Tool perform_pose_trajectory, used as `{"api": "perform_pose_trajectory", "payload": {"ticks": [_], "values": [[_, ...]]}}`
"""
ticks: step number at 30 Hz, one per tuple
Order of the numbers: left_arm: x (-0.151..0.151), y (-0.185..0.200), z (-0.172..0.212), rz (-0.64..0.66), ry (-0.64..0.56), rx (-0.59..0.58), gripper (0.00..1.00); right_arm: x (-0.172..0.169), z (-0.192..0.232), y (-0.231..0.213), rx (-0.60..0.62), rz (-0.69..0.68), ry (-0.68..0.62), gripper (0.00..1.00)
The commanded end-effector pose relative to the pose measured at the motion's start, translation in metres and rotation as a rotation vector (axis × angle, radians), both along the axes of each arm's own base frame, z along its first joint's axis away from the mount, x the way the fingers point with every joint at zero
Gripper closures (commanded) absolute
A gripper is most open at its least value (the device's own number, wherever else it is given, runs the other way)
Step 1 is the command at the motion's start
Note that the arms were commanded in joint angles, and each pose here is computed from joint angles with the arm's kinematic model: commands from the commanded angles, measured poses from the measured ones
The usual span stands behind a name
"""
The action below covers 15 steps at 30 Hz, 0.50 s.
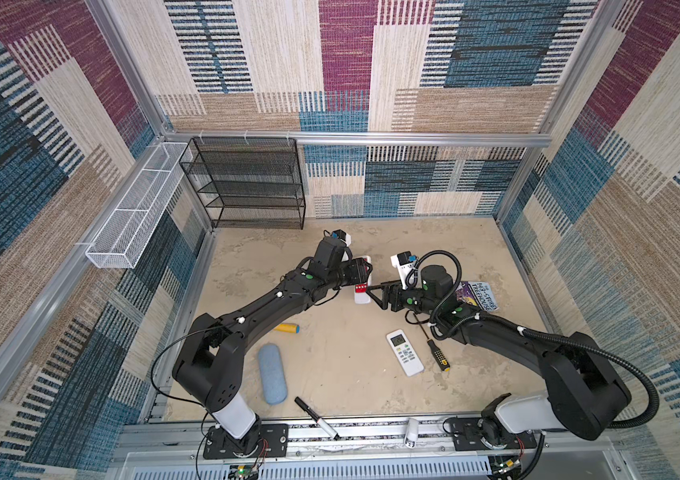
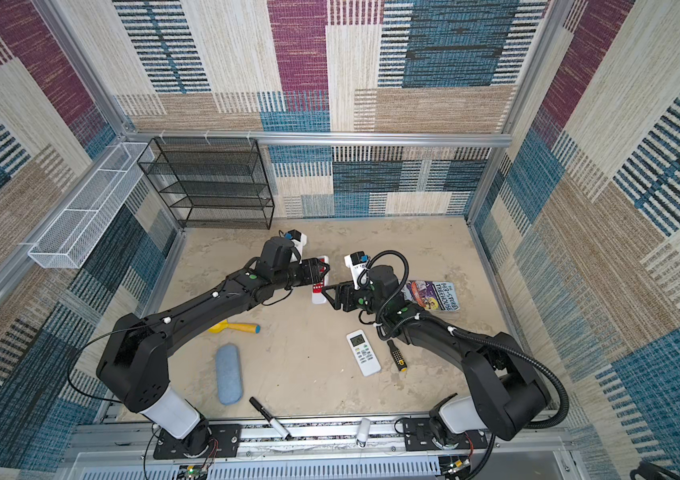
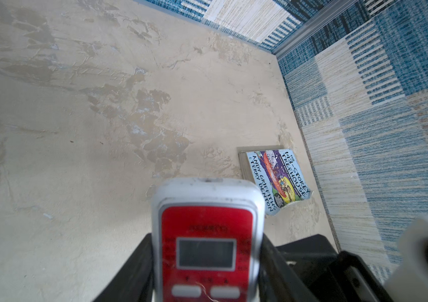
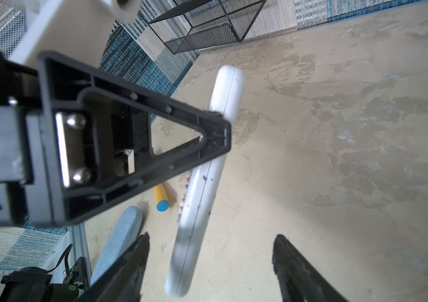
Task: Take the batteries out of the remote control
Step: 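Lift the red remote toward the right gripper while the right gripper grasps its end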
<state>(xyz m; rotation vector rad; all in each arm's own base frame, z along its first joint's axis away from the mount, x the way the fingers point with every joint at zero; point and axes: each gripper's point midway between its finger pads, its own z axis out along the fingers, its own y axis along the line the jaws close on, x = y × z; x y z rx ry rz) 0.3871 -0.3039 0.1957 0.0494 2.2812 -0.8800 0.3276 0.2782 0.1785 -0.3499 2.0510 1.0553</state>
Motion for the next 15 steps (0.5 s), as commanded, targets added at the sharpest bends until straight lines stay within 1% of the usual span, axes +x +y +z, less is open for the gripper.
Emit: {"api": "perform_pose_trajectory", "payload": {"ticks": [1, 7, 15], "values": [[0.004, -0.003, 0.017, 0.013, -0.043, -0.07, 0.55, 0.004, 0.014, 0.013, 0.046, 0.012, -0.022, 0.28], [0.004, -0.002, 0.019, 0.02, -0.055, -0.076, 0.55, 0.011, 0.011, 0.026, 0.033, 0.014, -0.01, 0.37], [0.005, 0.001, 0.024, 0.029, -0.077, -0.066, 0.55, 0.017, 0.008, 0.03, 0.032, -0.018, -0.003, 0.54]]}}
